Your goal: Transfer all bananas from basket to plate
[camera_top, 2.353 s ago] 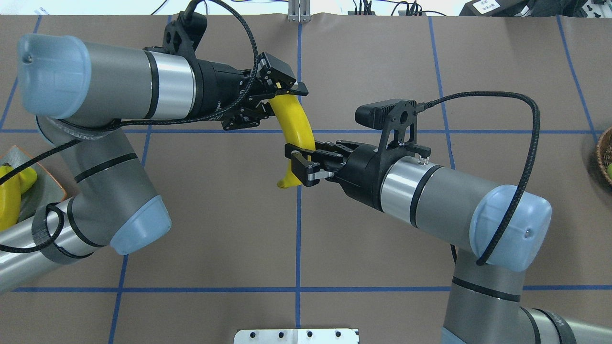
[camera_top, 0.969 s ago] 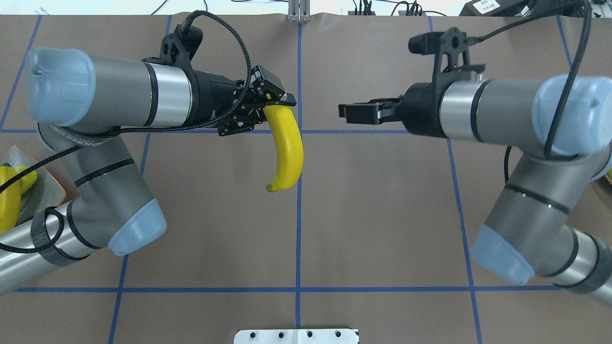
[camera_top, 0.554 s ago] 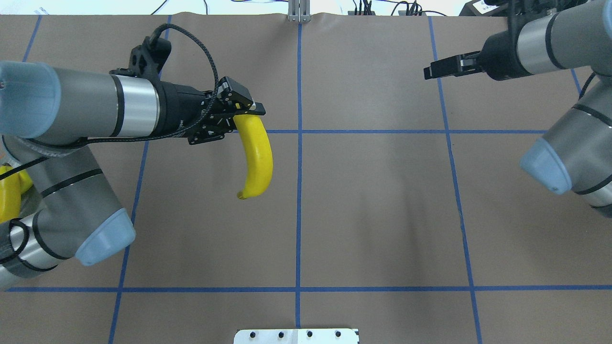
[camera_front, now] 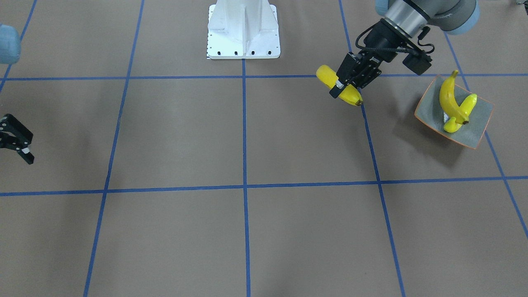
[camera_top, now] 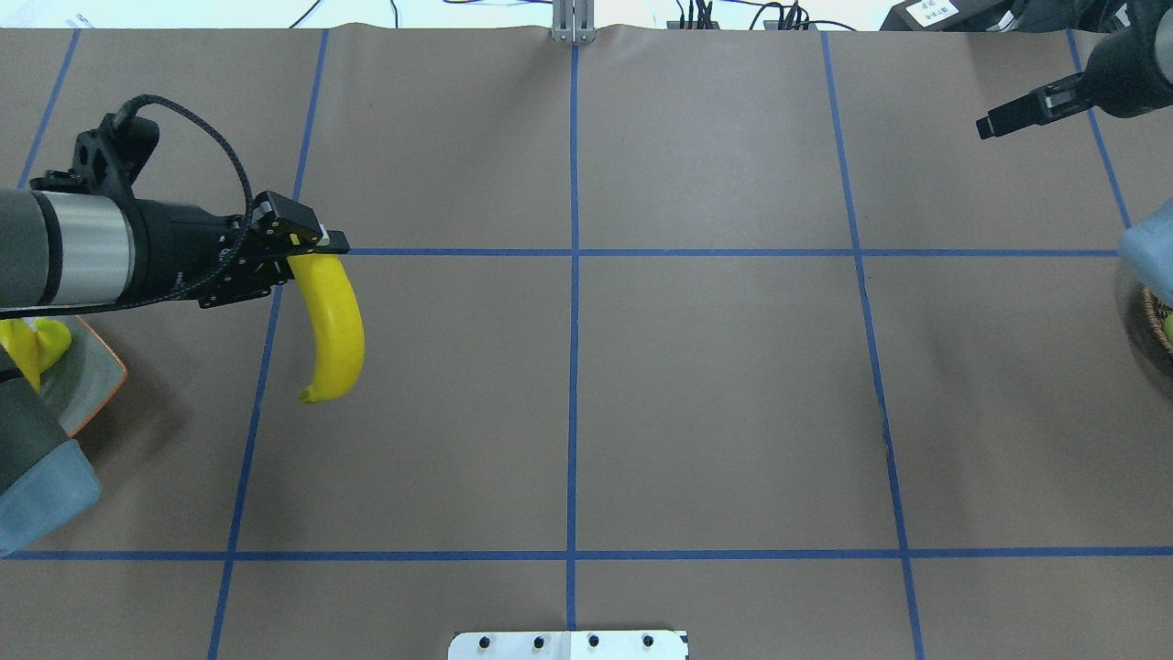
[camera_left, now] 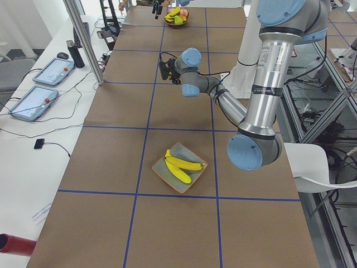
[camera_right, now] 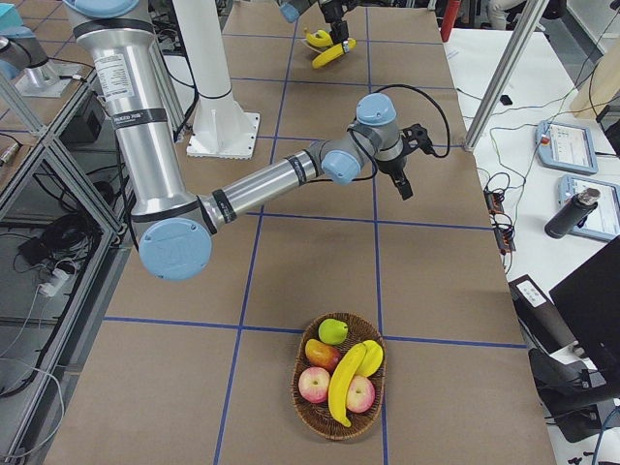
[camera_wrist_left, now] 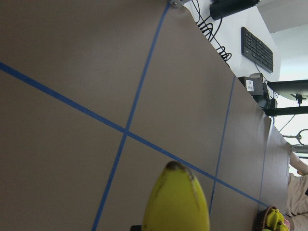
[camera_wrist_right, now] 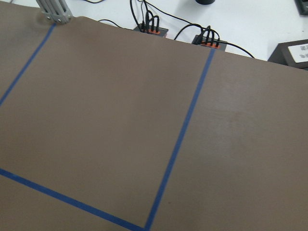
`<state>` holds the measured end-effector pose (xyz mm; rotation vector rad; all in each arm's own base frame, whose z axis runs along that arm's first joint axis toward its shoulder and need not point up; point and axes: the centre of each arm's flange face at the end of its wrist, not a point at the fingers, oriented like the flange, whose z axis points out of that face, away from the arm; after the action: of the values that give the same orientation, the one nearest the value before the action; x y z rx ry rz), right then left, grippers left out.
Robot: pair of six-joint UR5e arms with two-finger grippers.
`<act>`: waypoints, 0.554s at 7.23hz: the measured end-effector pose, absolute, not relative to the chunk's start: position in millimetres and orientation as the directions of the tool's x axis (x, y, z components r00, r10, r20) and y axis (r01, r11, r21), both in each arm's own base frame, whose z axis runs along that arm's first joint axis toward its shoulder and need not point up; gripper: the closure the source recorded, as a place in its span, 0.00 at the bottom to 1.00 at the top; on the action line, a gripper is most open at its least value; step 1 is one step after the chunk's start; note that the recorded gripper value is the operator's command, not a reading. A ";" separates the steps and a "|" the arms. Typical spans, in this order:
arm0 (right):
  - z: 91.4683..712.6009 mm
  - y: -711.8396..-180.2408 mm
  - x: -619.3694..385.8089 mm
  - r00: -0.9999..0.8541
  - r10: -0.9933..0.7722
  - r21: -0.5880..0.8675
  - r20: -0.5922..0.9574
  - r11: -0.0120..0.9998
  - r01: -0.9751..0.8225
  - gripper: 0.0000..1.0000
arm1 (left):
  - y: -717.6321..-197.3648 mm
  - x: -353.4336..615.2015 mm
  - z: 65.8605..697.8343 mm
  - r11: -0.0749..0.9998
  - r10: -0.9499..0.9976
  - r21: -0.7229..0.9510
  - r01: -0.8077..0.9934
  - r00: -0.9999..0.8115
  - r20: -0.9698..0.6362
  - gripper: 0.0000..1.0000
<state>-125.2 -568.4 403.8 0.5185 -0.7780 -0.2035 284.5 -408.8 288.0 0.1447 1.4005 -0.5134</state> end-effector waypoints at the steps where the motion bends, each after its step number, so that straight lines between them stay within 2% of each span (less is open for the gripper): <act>1: 427.5 -569.4 -104.9 0.721 -0.380 0.523 0.579 0.852 0.028 0.00 | -407.7 271.9 315.3 0.883 -0.243 -0.156 0.442 0.147 -0.959 1.00; 4: 484.7 -565.3 -57.8 0.754 -0.421 0.530 0.504 0.840 0.114 0.00 | -408.5 240.6 378.4 0.878 -0.196 -0.002 0.480 0.353 -0.915 1.00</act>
<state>-57.8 -565.3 484.7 0.4979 -0.6562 -0.3054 240.6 -408.5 378.4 0.2865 1.1303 -0.4442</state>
